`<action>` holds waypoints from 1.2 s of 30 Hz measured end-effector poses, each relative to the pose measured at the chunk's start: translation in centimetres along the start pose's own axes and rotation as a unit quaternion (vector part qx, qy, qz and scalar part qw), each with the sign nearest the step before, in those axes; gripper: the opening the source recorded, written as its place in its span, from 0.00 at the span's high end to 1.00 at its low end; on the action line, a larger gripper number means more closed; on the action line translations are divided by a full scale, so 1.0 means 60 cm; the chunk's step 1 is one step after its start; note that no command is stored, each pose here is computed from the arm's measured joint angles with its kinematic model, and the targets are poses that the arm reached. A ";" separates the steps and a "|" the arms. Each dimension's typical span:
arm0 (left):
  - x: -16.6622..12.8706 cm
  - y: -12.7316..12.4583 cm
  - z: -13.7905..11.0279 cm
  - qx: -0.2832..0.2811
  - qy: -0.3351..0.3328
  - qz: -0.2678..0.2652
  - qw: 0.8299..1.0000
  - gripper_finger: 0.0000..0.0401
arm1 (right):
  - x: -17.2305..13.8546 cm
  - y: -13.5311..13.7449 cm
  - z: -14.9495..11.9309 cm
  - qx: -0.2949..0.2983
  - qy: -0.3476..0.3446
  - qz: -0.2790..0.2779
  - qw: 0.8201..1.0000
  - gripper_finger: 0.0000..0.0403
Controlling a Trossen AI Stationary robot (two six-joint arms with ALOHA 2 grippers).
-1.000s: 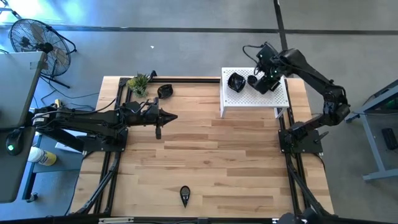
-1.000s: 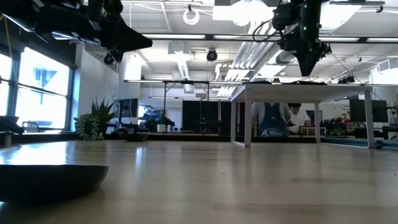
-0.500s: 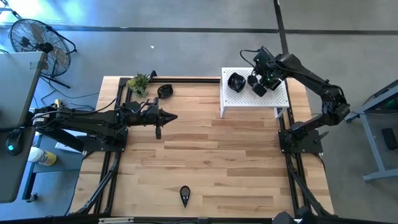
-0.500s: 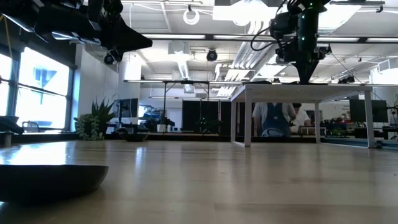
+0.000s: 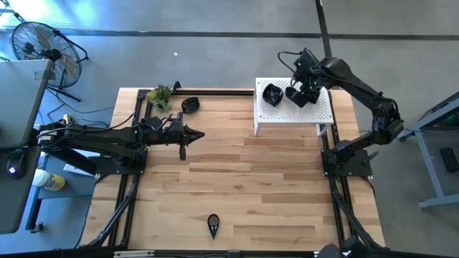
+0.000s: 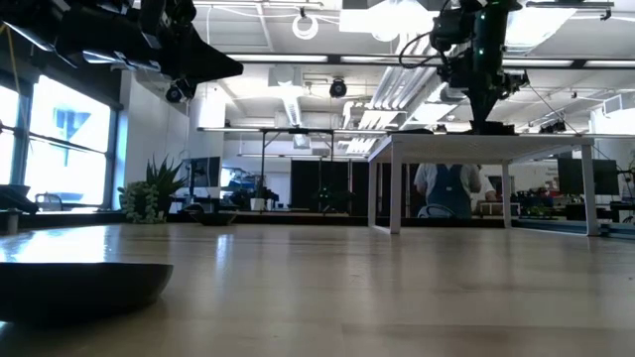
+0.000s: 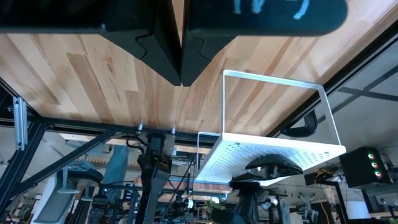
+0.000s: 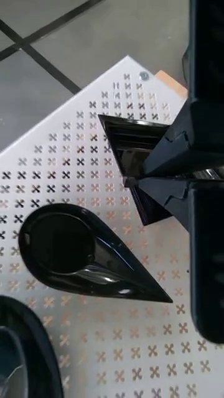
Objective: Pick & Place Mini shaped plates
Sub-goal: Stack the black square plate on top of the black square plates on the shelf
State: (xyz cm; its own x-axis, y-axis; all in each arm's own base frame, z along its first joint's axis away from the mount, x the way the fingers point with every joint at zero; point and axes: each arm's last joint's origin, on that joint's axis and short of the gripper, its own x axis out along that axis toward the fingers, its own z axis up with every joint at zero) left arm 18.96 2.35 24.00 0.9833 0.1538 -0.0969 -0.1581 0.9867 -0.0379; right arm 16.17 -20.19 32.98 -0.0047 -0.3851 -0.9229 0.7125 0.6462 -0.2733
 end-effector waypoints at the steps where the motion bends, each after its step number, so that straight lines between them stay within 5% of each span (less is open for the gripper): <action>1: 0.000 0.000 0.000 0.000 0.000 0.000 1.000 0.99 | -0.005 -0.001 0.001 0.000 -0.001 0.000 1.000 0.99; 22: 0.000 0.000 0.000 0.000 0.000 0.000 1.000 0.99 | -0.027 0.007 -0.008 -0.100 0.031 -0.012 0.994 0.98; 36: 0.000 0.000 0.000 0.000 0.000 -0.001 1.000 0.99 | -0.028 0.013 -0.012 -0.098 0.038 0.011 0.994 0.81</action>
State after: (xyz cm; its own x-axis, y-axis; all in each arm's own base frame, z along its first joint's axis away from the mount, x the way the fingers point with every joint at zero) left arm 18.96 2.34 24.00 0.9836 0.1523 -0.0969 -0.1567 0.9869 -0.0385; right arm 16.24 -18.58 34.12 -0.0495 -0.3230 -0.9451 0.5621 0.7732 -0.2937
